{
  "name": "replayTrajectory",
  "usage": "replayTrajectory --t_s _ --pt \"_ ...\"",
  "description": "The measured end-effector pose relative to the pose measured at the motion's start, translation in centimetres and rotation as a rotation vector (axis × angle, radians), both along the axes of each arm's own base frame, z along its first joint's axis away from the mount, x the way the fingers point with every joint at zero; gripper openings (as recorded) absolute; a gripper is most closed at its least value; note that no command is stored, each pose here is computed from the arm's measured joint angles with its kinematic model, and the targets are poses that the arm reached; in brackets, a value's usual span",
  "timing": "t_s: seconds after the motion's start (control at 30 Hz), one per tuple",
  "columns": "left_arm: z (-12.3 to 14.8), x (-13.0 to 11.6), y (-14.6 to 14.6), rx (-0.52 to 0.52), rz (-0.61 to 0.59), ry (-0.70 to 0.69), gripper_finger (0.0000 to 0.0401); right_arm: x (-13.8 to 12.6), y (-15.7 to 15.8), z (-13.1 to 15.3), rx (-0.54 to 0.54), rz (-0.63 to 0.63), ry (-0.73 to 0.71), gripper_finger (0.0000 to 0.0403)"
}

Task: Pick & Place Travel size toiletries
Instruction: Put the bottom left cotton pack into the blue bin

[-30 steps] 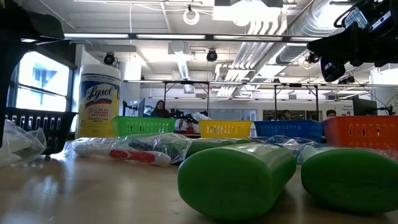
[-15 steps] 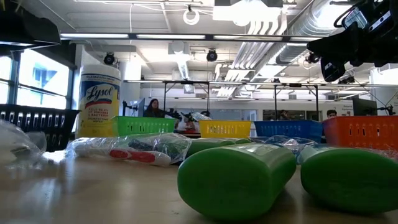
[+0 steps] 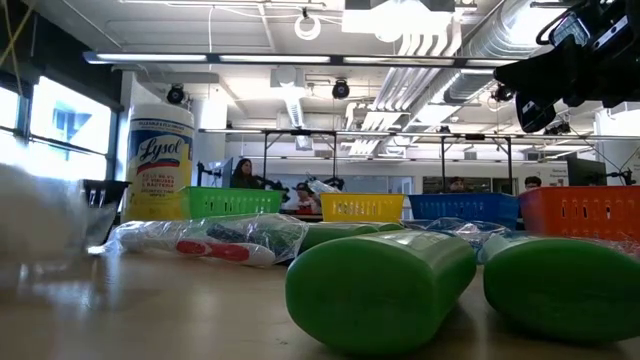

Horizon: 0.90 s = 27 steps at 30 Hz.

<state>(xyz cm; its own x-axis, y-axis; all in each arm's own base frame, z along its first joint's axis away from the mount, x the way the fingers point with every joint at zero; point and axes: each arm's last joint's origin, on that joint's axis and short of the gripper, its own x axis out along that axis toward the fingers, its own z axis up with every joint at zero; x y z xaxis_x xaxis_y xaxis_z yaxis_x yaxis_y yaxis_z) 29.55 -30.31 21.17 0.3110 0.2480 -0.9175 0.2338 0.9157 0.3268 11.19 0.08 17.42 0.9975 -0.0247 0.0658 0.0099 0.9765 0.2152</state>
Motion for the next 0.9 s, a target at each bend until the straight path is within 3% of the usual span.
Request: replayTrajectory --t_s 0.13,0.27,0.37,0.5,0.63,0.9 --pt "4.5 -0.3 0.8 0.041 -0.052 -0.12 0.0002 0.0 0.1 0.0 0.003 0.012 -0.001 0.0002" --pt "10.3 -2.1 2.7 0.06 -0.099 -0.341 0.0002 0.0 0.3 0.1 0.003 0.027 -0.006 0.0002" --pt "14.3 -4.2 5.0 0.016 -0.13 -0.472 0.0001 0.0 0.4 0.2 0.003 0.036 -0.019 0.0003" --pt "16.8 -6.9 9.2 -0.08 -0.138 -0.614 0.0001 0.0 0.5 0.4 0.002 0.045 -0.038 0.0003" --pt "15.8 -9.2 13.8 -0.188 -0.109 -0.766 0.0001 -0.1 0.5 0.4 0.001 0.041 -0.039 0.0003" --pt "7.9 -12.9 21.2 -0.419 -0.044 -1.086 0.0 -0.1 0.5 0.4 0.005 0.033 -0.039 0.0003"
